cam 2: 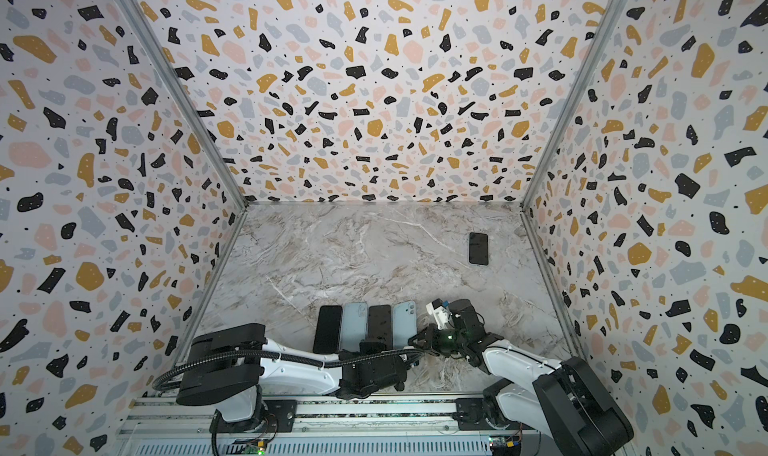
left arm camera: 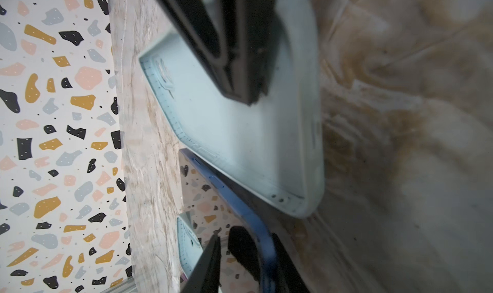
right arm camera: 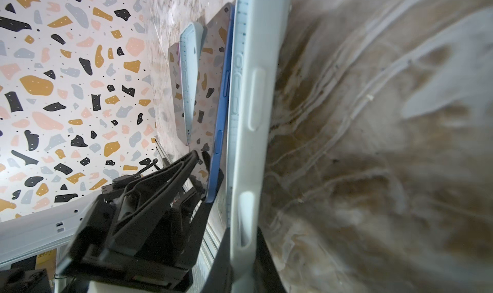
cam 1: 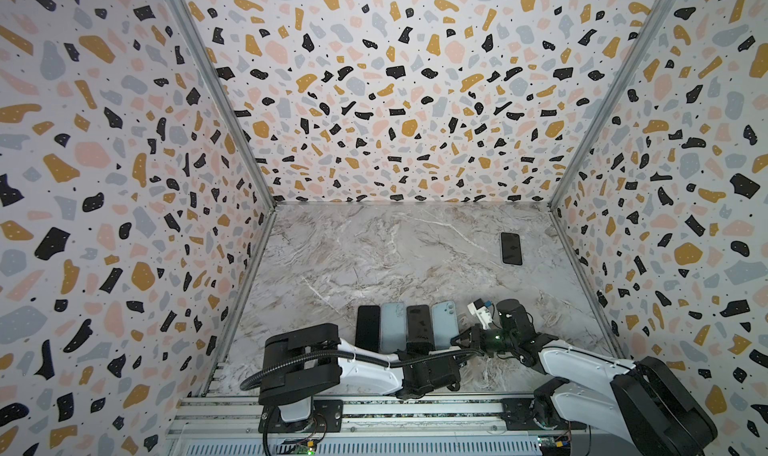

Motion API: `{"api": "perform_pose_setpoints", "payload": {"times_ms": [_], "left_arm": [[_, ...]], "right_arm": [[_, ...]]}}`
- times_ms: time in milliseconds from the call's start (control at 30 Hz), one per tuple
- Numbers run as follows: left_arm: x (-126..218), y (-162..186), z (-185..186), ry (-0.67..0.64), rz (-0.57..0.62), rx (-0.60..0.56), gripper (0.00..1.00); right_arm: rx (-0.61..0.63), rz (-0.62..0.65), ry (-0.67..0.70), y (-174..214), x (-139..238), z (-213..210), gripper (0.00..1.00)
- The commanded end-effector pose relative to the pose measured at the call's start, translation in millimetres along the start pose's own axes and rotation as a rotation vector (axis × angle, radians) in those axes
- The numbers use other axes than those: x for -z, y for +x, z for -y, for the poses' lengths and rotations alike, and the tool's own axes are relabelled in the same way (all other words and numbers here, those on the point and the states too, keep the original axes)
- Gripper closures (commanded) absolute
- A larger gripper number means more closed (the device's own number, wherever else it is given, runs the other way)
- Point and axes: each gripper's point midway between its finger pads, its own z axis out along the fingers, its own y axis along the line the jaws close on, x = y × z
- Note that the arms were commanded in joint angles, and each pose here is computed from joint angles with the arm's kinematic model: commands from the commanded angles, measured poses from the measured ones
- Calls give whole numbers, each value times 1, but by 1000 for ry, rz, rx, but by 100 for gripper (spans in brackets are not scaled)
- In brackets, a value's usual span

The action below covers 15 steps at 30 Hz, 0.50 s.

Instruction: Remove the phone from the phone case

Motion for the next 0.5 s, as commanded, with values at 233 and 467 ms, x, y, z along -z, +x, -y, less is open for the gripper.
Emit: {"api": "perform_pose_setpoints", "payload": {"times_ms": [233, 467], "left_arm": [[-2, 5, 1, -15, -21, 32, 42], [0, 5, -1, -13, -21, 52, 37]], "right_arm": [[39, 8, -18, -10, -1, -11, 100], [36, 7, -12, -10, -1, -8, 100]]}}
